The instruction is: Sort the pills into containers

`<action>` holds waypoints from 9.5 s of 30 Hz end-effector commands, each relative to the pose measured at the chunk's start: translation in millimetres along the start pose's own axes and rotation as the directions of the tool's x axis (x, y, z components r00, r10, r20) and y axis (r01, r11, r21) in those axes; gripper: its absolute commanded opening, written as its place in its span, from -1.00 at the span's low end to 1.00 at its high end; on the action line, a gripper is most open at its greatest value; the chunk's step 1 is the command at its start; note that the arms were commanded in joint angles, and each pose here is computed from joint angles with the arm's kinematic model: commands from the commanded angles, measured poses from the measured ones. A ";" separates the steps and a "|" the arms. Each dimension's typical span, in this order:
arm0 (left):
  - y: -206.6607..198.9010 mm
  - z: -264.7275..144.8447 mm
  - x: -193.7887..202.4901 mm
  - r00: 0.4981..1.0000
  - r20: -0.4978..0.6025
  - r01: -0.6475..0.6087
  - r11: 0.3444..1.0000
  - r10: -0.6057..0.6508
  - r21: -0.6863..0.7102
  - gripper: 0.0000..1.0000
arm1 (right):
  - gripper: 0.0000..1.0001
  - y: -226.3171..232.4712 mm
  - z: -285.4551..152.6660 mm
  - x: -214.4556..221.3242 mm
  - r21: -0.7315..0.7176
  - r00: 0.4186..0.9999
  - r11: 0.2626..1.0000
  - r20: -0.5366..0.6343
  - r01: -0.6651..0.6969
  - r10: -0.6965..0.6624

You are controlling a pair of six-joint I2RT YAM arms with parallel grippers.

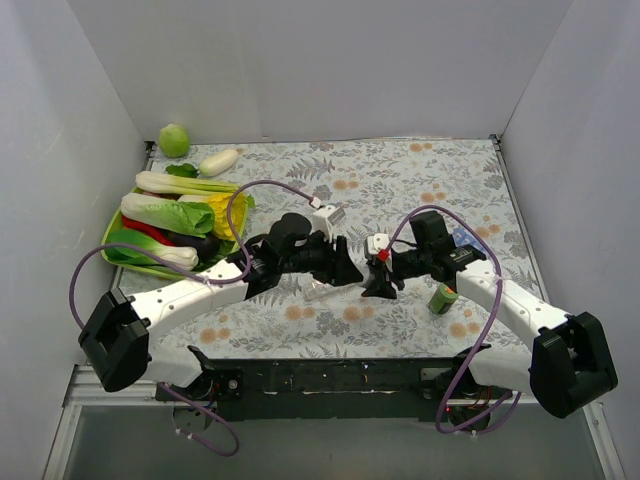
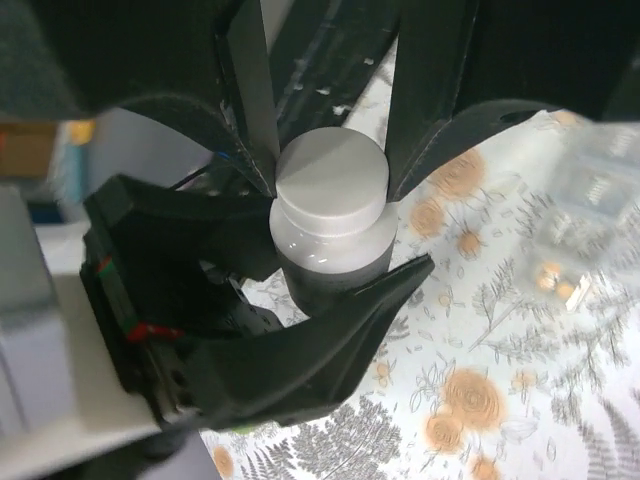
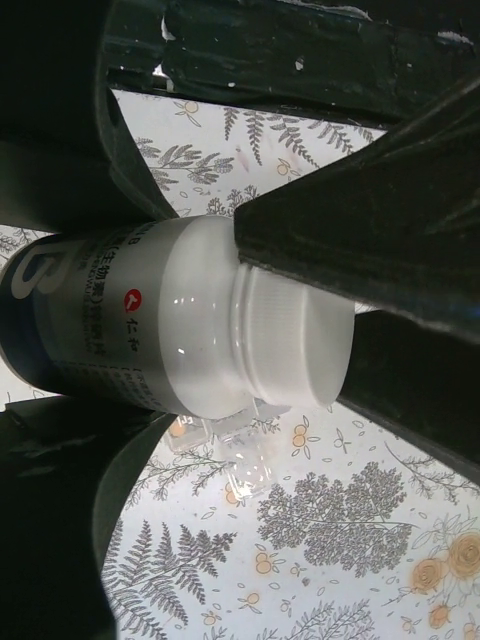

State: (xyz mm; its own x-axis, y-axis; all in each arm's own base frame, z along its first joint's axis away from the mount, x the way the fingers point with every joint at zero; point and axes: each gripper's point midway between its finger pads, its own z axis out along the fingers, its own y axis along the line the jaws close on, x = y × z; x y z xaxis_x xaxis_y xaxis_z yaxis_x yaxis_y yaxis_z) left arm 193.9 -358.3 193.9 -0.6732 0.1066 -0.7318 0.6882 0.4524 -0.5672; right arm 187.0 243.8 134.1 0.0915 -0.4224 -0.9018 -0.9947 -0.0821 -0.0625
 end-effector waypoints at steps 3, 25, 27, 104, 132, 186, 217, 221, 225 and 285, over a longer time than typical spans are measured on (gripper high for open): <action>12.6 -1.8 5.8 0.762 0.021 0.627 0.729 -0.648 -0.273 -1.00 | -0.96 -10.9 -1.0 -7.3 0.053 1.000 0.999 0.003 0.012 -0.013; -35.8 -71.3 21.5 0.988 -0.058 -0.124 0.967 0.140 0.224 0.96 | -0.93 1.8 -3.5 -14.4 -0.007 0.998 1.000 0.051 0.029 -0.029; -32.5 -76.2 26.5 0.965 -0.011 -0.251 0.939 0.261 0.236 0.96 | -0.93 6.3 -2.5 -14.8 -0.032 0.997 0.999 0.063 0.038 -0.036; -5.5 -98.8 -30.5 0.912 0.238 -0.318 0.943 0.333 -0.103 0.96 | -0.92 8.1 -2.7 -14.5 -0.036 0.997 0.999 0.073 0.036 -0.033; -27.9 -25.1 -18.6 0.626 0.304 -0.775 0.615 0.718 0.145 0.96 | -0.91 13.1 -1.5 -15.4 -0.062 0.995 0.997 0.088 0.041 -0.035; 99.5 -75.3 -5.8 0.854 0.327 0.504 0.800 -0.405 -0.325 -1.00 | -0.92 2.7 -4.1 -12.3 0.001 0.998 0.999 0.059 0.036 -0.036; 273.8 -108.4 61.3 0.724 0.449 0.660 0.340 -0.523 -0.670 0.24 | -0.91 -5.4 -13.1 -13.8 0.051 0.996 0.998 0.086 0.022 -0.027; 264.0 -105.8 48.5 0.729 0.441 0.664 0.387 -0.524 -0.640 0.28 | -0.90 -6.7 -14.7 -14.6 0.057 0.996 0.998 0.088 0.020 -0.025; 235.8 -96.0 27.6 0.749 0.377 0.654 0.514 -0.545 -0.555 0.36 | -0.90 -7.9 -16.7 -16.4 0.062 0.995 0.998 0.101 0.013 -0.019; -13.6 -10.4 -121.8 0.928 0.257 0.288 0.957 -0.270 -0.034 0.96 | -0.85 -59.8 -51.8 -67.7 0.151 0.959 0.972 0.248 -0.179 0.138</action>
State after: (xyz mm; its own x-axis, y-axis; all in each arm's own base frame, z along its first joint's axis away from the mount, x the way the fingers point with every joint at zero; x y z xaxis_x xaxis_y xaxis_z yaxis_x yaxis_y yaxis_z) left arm 258.8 -366.0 289.8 -0.7653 -0.2439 -0.5957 0.4615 0.4372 -0.7719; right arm 242.9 228.8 222.2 -0.0855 -0.1940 -0.9773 -0.9881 0.1421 0.0583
